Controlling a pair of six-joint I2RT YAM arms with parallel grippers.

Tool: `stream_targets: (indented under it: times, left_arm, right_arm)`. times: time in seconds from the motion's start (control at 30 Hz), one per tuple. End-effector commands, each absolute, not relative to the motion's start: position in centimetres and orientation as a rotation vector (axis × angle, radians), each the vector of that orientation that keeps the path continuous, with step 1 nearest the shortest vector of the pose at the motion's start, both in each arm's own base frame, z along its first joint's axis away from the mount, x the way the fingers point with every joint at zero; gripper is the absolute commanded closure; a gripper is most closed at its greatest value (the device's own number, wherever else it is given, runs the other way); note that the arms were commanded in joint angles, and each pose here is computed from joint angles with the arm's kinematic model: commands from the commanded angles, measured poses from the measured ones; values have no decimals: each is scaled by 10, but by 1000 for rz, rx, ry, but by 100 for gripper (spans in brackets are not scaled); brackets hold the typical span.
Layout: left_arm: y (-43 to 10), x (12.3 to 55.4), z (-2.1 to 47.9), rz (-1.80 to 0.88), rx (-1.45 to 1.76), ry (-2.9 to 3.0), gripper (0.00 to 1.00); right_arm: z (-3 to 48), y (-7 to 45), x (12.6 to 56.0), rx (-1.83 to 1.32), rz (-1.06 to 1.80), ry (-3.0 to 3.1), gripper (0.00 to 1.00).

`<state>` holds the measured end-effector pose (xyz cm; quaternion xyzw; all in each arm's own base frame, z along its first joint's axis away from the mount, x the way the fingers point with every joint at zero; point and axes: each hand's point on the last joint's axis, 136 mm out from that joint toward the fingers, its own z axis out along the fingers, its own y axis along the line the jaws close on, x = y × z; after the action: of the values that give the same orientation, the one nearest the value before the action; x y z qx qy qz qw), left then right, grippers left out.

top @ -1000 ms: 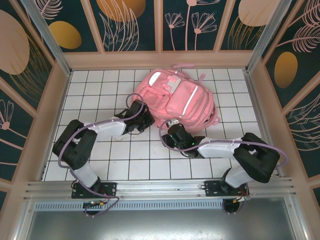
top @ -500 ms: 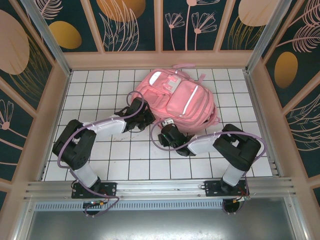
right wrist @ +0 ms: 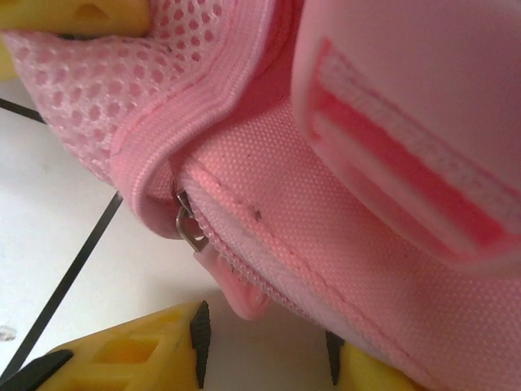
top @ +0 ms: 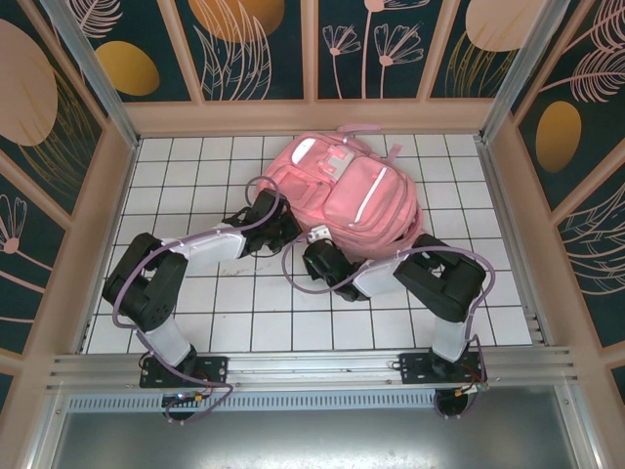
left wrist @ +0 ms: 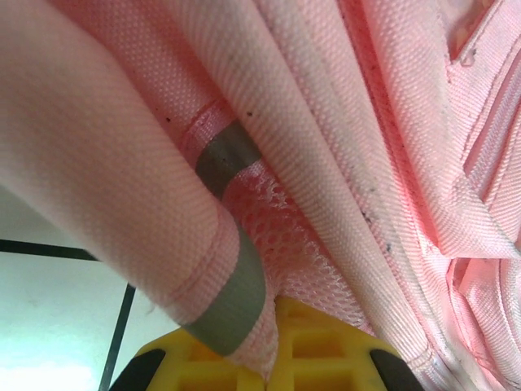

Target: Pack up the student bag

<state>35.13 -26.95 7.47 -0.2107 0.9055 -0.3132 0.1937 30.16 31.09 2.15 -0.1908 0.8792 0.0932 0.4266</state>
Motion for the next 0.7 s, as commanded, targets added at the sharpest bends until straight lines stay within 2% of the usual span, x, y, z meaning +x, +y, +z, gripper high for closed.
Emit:
stream_targets:
  times: [0.0, 0.03, 0.1, 0.17, 0.67]
  left_arm:
    - [-285, 361, 95, -968, -548, 2483, 100]
    - [-284, 361, 95, -969, -552, 2485, 100]
    - [-284, 360, 95, -969, -553, 2486, 100]
    - [-282, 359, 94, -958, -555, 2489, 100]
    - [-264, 371, 96, -807, -548, 2480, 100]
  right_arm:
    - [47, 331, 324, -451, 239, 2084, 57]
    - [47, 332, 327, -445, 228, 2083, 60]
    - [48, 337, 328, -453, 233, 2084, 78]
    - [47, 341, 327, -467, 244, 2097, 100]
    - [46, 276, 294, -337, 167, 2202, 100]
